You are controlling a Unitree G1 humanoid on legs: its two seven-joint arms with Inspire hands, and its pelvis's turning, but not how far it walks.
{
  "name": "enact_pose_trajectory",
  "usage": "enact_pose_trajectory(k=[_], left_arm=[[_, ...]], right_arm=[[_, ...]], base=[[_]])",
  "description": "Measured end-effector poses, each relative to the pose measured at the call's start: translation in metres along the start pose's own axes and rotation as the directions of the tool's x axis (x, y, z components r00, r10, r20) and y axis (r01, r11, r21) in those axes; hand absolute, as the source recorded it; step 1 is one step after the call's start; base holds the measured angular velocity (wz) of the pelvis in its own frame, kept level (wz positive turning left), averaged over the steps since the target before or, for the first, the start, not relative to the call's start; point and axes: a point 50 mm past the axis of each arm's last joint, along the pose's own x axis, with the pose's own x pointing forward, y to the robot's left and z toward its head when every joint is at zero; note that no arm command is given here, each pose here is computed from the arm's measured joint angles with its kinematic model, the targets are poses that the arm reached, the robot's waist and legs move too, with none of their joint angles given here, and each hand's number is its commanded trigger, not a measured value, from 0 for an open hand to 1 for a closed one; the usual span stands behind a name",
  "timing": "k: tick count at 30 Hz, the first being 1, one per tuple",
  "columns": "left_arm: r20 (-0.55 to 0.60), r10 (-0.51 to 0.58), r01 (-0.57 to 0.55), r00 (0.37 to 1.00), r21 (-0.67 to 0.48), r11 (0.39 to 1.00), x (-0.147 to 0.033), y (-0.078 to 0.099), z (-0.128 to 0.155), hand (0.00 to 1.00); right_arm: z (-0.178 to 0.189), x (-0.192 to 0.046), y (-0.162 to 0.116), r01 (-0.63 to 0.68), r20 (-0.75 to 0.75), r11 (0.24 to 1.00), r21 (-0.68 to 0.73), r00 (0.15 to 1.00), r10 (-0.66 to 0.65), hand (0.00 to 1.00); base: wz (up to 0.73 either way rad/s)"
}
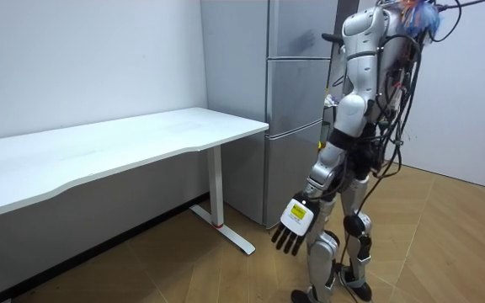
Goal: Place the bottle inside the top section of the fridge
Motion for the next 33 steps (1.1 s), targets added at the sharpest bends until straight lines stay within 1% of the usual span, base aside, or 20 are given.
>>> enact_pose_trajectory(k=[3,8,12,14,16,20,22,23,25,26,28,29,31,33], left_arm=[[0.010,0.008,-0.008,1.000,-0.016,1.000,0.000,0.002,0.002,0.00],[0.012,0.001,-0.001,1.000,-0.021,1.000,0.000,0.001,0.002,0.00],[0.017,-0.002,0.003,1.000,-0.060,0.998,0.001,0.000,0.005,0.00],[0.020,-0.002,0.004,1.000,-0.072,0.997,0.001,0.000,0.006,0.00],[0.024,-0.002,0.004,1.000,-0.102,0.995,0.001,0.000,0.007,0.00],[0.018,0.001,0.001,1.000,-0.106,0.994,0.000,0.001,0.005,0.00],[0.008,0.009,-0.008,1.000,-0.122,0.993,0.000,0.003,0.002,0.00],[0.006,0.010,-0.009,1.000,-0.122,0.992,0.000,0.003,0.002,0.00],[0.007,0.010,-0.008,1.000,-0.147,0.989,0.000,0.003,0.002,0.00],[0.007,0.010,-0.009,1.000,-0.154,0.988,0.000,0.003,0.002,0.00],[0.005,0.010,-0.009,1.000,-0.168,0.986,0.000,0.003,0.002,0.00],[0.005,0.010,-0.009,1.000,-0.168,0.986,0.000,0.003,0.002,0.00],[0.015,0.010,-0.007,1.000,-0.170,0.985,0.000,0.003,0.005,0.00],[0.035,0.008,-0.002,0.999,-0.173,0.985,0.000,0.003,0.010,0.00]], right_arm=[[0.004,0.005,-0.011,0.047,0.012,0.999,0.004,0.999,-0.047,0.00],[0.005,0.002,-0.031,0.089,0.020,0.995,-0.033,0.996,-0.089,0.00],[0.002,0.002,-0.053,0.166,-0.002,0.985,-0.054,0.986,-0.166,0.00],[0.001,0.002,-0.058,0.189,-0.006,0.980,-0.061,0.982,-0.190,0.00],[-0.008,-0.001,-0.072,0.213,-0.036,0.970,-0.112,0.975,-0.219,0.00],[-0.022,-0.007,-0.102,0.270,-0.097,0.941,-0.203,0.951,-0.294,0.00],[-0.034,-0.015,-0.123,0.303,-0.136,0.910,-0.282,0.927,-0.350,0.00],[-0.037,-0.017,-0.130,0.309,-0.144,0.900,-0.308,0.920,-0.365,0.00],[-0.050,-0.032,-0.153,0.328,-0.185,0.859,-0.392,0.887,-0.423,0.00],[-0.052,-0.036,-0.158,0.337,-0.196,0.852,-0.401,0.877,-0.439,0.00],[-0.061,-0.051,-0.170,0.381,-0.256,0.835,-0.397,0.828,-0.499,0.00],[-0.063,-0.053,-0.172,0.387,-0.266,0.831,-0.400,0.818,-0.510,0.00],[-0.072,-0.064,-0.185,0.429,-0.306,0.798,-0.424,0.761,-0.572,0.00],[-0.077,-0.073,-0.190,0.450,-0.342,0.788,-0.419,0.726,-0.597,0.00]], base=[[0.00],[-0.09],[-0.04],[0.00],[0.00],[-0.03],[-0.04],[0.00],[0.00],[-0.05],[-0.09],[-0.13],[-0.08],[0.00]])
